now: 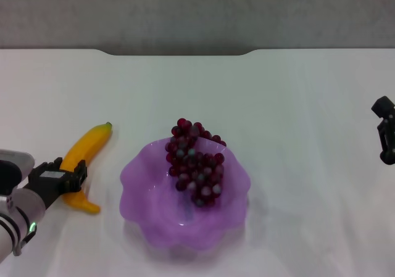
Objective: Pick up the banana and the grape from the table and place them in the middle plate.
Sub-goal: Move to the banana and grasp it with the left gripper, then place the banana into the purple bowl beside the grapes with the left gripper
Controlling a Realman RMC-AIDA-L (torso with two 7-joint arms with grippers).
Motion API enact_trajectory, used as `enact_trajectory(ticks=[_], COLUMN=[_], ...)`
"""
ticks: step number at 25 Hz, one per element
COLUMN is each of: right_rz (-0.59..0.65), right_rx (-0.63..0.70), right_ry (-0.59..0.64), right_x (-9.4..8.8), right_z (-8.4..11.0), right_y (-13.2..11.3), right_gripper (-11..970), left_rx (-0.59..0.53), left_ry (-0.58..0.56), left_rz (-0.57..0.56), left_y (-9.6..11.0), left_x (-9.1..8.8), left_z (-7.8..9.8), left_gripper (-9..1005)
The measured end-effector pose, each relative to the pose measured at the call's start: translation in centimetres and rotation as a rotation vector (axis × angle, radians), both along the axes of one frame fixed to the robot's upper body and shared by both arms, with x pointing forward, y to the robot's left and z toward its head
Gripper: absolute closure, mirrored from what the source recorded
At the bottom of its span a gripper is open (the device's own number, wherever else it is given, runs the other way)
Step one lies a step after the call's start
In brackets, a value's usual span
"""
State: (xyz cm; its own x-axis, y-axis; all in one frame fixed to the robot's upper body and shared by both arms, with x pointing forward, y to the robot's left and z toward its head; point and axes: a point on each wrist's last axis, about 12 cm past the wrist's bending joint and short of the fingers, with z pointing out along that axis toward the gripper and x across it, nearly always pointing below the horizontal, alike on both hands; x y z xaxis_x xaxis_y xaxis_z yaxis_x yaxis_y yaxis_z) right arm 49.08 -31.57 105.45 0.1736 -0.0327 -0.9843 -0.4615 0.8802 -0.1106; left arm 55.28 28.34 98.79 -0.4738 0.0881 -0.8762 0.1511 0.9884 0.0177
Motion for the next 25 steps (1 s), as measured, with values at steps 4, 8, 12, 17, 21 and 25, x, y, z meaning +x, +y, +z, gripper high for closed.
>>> enact_trajectory(ticks=[4,8,12,17,21,25], right_rz=[0.000,-0.002,-0.007,-0.015,-0.023,-0.045], right_rx=[0.000,0.000,0.000,0.001,0.003,0.003], right_ry=[0.000,0.005,0.012,0.024,0.031,0.046], right_x=[0.0,-0.1,-0.1,-0.4,-0.5,-0.7], right_z=[0.0,-0.1,-0.3,-0.6,-0.7,-1.0], right_y=[0.0,0.0,-0.2,-0.4,-0.6,-1.0], right_gripper=[958,958,957,957,957,957], left_rx=[0.000,-0.024,-0.075,-0.116,-0.164,-0.194], left_ry=[0.001,-0.010,-0.043,-0.122,-0.232,-0.329], left_rz=[0.001,0.023,0.057,0.049,0.030,-0.037], left_y=[0.0,0.1,0.0,-0.4,-0.8,-1.9], left_x=[0.0,0.2,0.7,1.3,1.1,0.3], left_z=[0.0,0.2,1.0,2.3,3.7,5.6], left_gripper=[505,505,505,505,505,505])
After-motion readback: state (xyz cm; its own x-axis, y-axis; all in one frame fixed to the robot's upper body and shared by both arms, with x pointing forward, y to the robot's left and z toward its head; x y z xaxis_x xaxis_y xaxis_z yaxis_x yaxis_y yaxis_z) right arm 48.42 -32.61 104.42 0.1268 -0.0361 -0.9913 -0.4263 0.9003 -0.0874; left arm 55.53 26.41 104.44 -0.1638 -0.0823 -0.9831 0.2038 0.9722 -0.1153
